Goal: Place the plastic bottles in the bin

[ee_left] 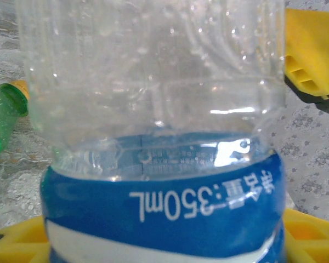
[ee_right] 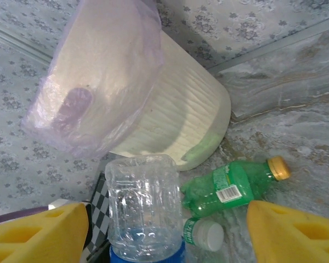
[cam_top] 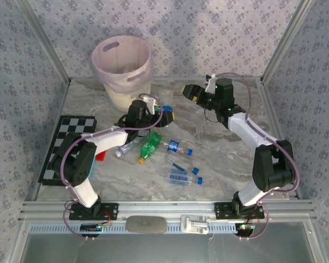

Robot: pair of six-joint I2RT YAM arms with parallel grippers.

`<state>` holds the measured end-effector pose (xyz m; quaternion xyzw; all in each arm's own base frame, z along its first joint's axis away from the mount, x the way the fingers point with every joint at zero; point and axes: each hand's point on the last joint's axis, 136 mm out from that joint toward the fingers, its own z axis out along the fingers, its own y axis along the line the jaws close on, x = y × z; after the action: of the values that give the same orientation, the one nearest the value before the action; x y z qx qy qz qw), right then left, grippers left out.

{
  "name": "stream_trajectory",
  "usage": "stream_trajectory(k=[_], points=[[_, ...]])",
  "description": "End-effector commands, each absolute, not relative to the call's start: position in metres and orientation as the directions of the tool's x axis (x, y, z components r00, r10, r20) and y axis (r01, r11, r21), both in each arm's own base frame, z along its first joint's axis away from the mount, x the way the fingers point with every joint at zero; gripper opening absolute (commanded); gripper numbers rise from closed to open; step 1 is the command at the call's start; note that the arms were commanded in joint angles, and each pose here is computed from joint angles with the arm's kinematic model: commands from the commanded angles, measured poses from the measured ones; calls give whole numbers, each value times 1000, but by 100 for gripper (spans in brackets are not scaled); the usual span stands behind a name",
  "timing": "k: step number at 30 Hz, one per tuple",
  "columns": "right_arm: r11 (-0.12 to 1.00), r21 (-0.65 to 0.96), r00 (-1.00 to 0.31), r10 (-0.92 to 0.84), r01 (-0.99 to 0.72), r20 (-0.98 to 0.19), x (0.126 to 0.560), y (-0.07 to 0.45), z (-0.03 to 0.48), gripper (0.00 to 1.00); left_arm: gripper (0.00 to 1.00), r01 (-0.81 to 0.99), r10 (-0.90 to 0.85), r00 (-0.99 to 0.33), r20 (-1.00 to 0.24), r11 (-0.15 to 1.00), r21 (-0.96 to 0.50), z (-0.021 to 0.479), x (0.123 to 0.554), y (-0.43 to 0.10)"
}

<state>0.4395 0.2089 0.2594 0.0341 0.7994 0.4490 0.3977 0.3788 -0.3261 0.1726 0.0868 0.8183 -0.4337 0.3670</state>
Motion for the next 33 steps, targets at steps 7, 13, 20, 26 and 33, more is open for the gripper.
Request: stream_trajectory(k=[7,13,20,26,33], points=[[683,683,-694,360,-259,-623,426,198,230,81,53,610,-39,-466,-884,710,-353,264,394,-300],[712,645,-705,306,-277,-640,419,206,217,100,54,635,23,-311,-950,749,-190,328,411,-271],[729,612,-711,254,-305,-656,414,216,212,100,54,580,92,-148,-985,815,-11,393,434,-233],[747,589,-716,225,-308,-661,411,219,206,100,54,485,164,-122,-979,871,85,418,463,-192],[750,581,-720,209,-316,-662,409,222,206,100,55,402,206,-228,-952,910,101,400,513,-150]])
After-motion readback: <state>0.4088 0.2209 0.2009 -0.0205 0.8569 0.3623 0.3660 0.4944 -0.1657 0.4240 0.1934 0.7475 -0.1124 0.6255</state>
